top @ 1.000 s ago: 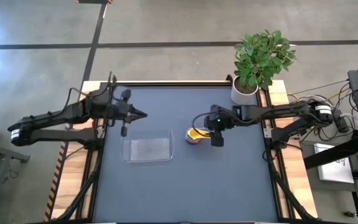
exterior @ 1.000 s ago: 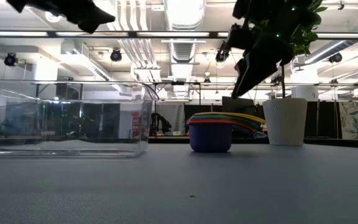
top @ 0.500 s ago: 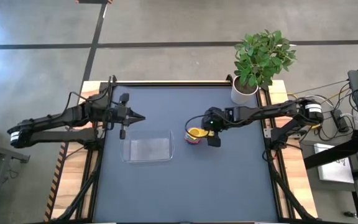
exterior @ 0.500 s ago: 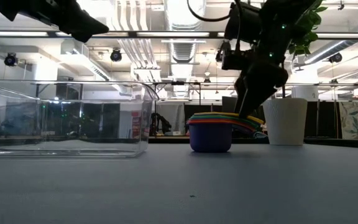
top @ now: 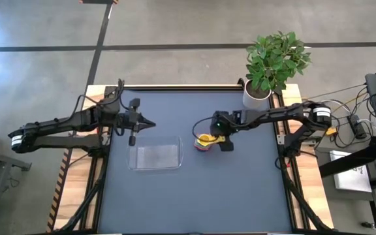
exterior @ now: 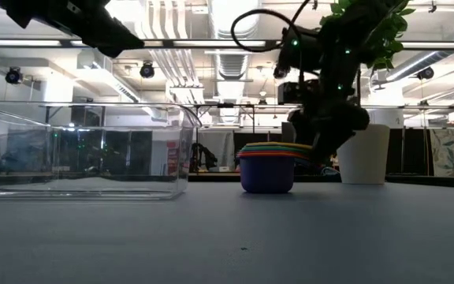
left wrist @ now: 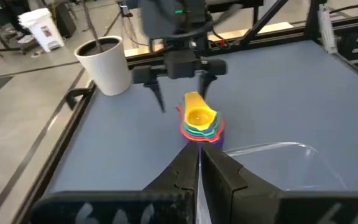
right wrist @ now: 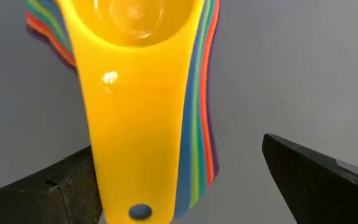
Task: Nest measuring cups in basket
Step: Put the stacked measuring cups into the transparent bin
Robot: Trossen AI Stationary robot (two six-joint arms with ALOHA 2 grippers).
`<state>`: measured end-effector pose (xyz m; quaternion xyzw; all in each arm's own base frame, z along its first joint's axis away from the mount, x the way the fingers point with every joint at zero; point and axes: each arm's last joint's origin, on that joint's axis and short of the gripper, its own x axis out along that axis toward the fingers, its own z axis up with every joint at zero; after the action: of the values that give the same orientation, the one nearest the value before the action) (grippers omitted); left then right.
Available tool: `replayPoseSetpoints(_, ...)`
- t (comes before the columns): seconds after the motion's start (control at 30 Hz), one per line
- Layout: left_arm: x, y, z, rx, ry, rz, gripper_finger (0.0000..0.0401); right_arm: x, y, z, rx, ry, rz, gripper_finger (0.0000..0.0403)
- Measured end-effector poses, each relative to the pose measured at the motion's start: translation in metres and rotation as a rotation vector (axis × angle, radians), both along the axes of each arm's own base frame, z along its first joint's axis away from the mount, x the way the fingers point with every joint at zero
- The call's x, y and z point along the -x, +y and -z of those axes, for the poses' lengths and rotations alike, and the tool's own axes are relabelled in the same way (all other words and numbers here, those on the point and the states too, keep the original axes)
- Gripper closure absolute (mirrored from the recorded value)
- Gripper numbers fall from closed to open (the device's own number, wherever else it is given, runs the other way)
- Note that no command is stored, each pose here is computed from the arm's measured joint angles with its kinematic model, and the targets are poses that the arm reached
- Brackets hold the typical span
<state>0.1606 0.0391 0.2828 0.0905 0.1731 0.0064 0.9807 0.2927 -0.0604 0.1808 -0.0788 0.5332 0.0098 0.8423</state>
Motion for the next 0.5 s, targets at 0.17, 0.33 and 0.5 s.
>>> replayPoseSetpoints(0.17, 0.005, -0.002, -0.001, 0.003, -0.004, 0.01, 0.0401, -0.001, -0.012, -0.006, -0.058, -0.038, -0.021, 0.0023)
replayPoseSetpoints(0.33, 0.025, -0.007, -0.012, -0.012, -0.111, 0.0, 0.0401, -0.001, -0.013, -0.007, -0.061, -0.022, -0.035, 0.0023)
replayPoseSetpoints(0.5, 0.041, -0.012, -0.01, 0.023, -0.168, -0.015, 0.0401, -0.002, -0.013, 0.001, -0.092, 0.007, -0.039, 0.0023)
